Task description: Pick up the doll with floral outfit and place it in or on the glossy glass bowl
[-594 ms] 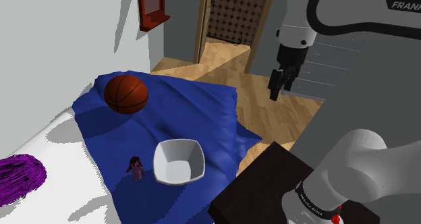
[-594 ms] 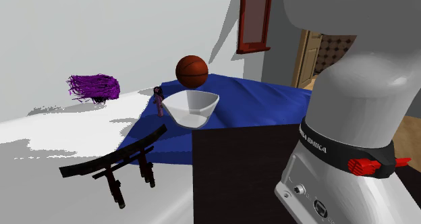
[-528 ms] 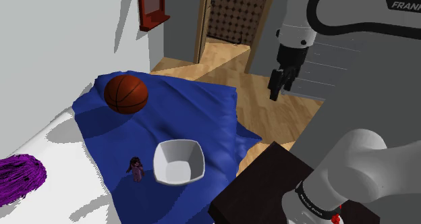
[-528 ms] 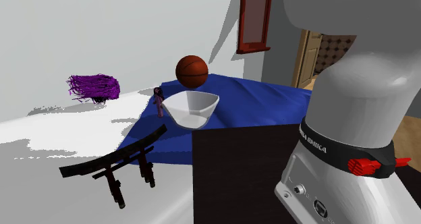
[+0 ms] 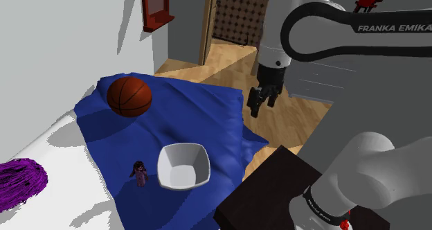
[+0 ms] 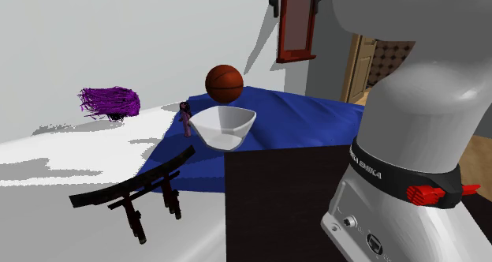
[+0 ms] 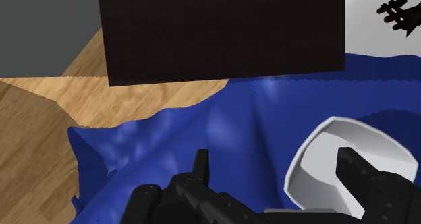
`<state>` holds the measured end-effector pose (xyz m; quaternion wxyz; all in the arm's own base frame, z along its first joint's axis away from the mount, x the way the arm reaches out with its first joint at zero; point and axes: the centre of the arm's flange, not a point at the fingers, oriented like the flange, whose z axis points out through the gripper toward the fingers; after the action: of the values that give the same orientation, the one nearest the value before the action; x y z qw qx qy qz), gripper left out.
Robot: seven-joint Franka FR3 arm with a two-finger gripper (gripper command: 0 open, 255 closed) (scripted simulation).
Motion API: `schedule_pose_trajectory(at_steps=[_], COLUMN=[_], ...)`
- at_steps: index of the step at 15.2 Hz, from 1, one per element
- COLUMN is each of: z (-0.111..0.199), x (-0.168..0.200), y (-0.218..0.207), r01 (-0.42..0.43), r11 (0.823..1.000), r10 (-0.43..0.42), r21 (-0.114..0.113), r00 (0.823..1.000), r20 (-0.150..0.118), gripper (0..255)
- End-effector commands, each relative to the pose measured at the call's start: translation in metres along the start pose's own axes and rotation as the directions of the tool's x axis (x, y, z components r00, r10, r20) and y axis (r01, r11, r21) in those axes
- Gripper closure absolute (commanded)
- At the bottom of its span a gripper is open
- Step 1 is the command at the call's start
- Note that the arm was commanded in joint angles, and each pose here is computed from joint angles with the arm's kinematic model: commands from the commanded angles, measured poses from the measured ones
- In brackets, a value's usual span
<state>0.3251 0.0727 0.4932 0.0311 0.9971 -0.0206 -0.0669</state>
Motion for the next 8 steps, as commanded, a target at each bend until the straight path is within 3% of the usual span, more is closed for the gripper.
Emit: schedule_pose_trajectory(at_steps=[1, 8], z=[0.011, 0.054], x=[0.013, 0.057], y=[-0.019, -0.084], r01=[-0.01, -0.039], r11=[1.0, 0.999], r10=[0.01, 0.039], r21=[0.009, 0.034], r00=[1.0, 0.999], r20=[-0.003, -0.008], gripper=[0, 0])
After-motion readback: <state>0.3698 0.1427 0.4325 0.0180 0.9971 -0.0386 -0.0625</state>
